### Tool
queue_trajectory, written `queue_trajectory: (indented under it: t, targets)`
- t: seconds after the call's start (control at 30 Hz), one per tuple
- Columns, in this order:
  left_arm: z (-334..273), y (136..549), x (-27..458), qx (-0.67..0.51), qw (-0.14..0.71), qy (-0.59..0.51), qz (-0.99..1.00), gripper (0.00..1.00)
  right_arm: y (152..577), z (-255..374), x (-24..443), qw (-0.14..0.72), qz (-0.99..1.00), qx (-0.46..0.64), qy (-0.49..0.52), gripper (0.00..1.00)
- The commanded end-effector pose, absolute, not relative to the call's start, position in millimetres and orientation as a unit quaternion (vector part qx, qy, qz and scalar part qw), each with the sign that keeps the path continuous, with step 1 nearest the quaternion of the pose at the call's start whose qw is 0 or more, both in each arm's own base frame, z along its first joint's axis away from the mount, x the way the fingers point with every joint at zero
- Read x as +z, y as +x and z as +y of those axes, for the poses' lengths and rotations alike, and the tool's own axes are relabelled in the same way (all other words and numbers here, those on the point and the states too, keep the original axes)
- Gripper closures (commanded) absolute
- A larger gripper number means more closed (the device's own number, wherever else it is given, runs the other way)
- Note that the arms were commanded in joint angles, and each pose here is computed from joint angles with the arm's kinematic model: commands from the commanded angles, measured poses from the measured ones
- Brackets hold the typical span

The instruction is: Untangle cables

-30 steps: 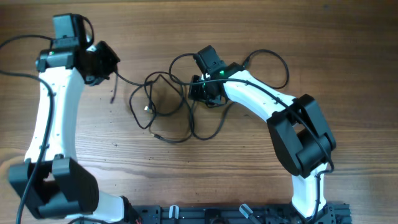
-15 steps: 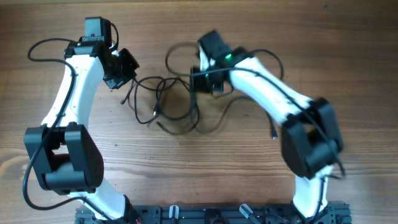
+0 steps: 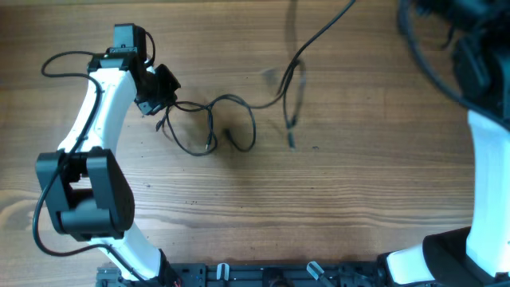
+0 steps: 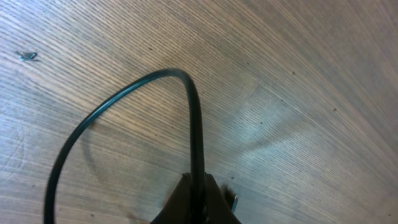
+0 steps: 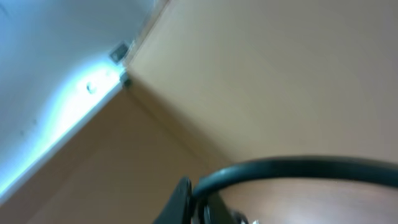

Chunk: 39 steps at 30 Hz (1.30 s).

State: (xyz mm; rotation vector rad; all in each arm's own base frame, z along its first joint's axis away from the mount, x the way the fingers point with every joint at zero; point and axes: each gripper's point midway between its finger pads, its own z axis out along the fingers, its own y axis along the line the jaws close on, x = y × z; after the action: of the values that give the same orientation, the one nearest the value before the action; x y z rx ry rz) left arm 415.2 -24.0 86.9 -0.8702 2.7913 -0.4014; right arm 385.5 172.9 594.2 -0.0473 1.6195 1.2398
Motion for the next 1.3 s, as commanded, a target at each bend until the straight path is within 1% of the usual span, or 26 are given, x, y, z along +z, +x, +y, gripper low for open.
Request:
queue_trajectory:
  t: [0.0, 0.07, 0.1, 0.17, 0.2, 0.33, 0.4, 0.5, 0.6, 0.67, 0.73, 0.8, 0.83, 0.93, 0.97, 1.07, 1.1, 1.17, 1.2, 1.23, 1.27]
  targets:
    - [-21, 415, 66, -0.117, 0.076, -0.298, 0.944, 0.96, 381, 124, 664, 0.57, 0.573, 0.586, 0.055, 0.95]
    - [-17, 413, 54, -0.1, 0.067, -0.301, 0.946, 0.96, 381, 90, 686, 0.606, 0.532, 0.587, 0.076, 0.95]
    - [-15, 413, 49, -0.094, 0.064, -0.301, 0.947, 0.96, 389, 73, 678, 0.615, 0.544, 0.563, 0.095, 0.95]
    - [-14, 416, 47, -0.092, 0.068, -0.298, 0.948, 0.96, 407, 57, 645, 0.613, 0.592, 0.507, 0.125, 0.95]
    - [-12, 419, 48, -0.089, 0.075, -0.297, 0.948, 0.96, 420, 45, 610, 0.607, 0.641, 0.445, 0.153, 0.95]
    - [-10, 423, 48, -0.084, 0.087, -0.282, 0.952, 0.96, 440, -19, 525, 0.598, 0.735, 0.216, 0.236, 0.96]
    - [-10, 430, 54, -0.086, 0.105, -0.258, 0.957, 0.96, 449, -45, 504, 0.582, 0.753, 0.183, 0.248, 0.96]
    - [-10, 435, 87, -0.093, 0.148, -0.229, 0.958, 0.96, 461, -86, 484, 0.575, 0.765, 0.147, 0.249, 0.95]
    - [-11, 434, 156, -0.11, 0.228, -0.218, 0.942, 0.96, 463, -147, 464, 0.571, 0.768, 0.08, 0.278, 0.95]
    - [-20, 426, 202, -0.124, 0.279, -0.202, 0.931, 0.96, 452, -188, 460, 0.572, 0.761, 0.017, 0.306, 0.96]
    - [-31, 420, 224, -0.134, 0.304, -0.187, 0.925, 0.96, 443, -215, 457, 0.568, 0.754, -0.031, 0.328, 0.96]
    - [-43, 417, 231, -0.141, 0.308, -0.175, 0.924, 0.96, 442, -243, 439, 0.549, 0.759, -0.081, 0.341, 0.95]
    - [-48, 417, 229, -0.143, 0.305, -0.172, 0.926, 0.96, 450, -257, 417, 0.528, 0.765, -0.099, 0.354, 0.96]
    - [-61, 416, 229, -0.151, 0.301, -0.17, 0.926, 0.96, 485, -275, 340, 0.463, 0.802, -0.097, 0.364, 0.96]
    - [-62, 415, 229, -0.152, 0.301, -0.168, 0.926, 0.96, 492, -278, 322, 0.449, 0.808, -0.095, 0.369, 0.96]
    - [-67, 415, 229, -0.154, 0.3, -0.164, 0.927, 0.96, 521, -296, 231, 0.387, 0.835, -0.092, 0.38, 0.96]
    - [-69, 414, 229, -0.154, 0.3, -0.161, 0.928, 0.96, 527, -300, 198, 0.364, 0.843, -0.091, 0.386, 0.96]
    - [-71, 414, 229, -0.155, 0.299, -0.159, 0.928, 0.96, 524, -313, 155, 0.328, 0.835, -0.11, 0.427, 0.95]
    - [-71, 413, 228, -0.156, 0.296, -0.159, 0.929, 0.96, 521, -318, 138, 0.313, 0.833, -0.112, 0.442, 0.91]
    - [-73, 411, 227, -0.155, 0.293, -0.157, 0.93, 0.96, 521, -321, 134, 0.315, 0.826, -0.107, 0.455, 0.63]
    - [-76, 411, 227, -0.157, 0.292, -0.153, 0.931, 0.96, 524, -321, 135, 0.321, 0.824, -0.095, 0.457, 0.12]
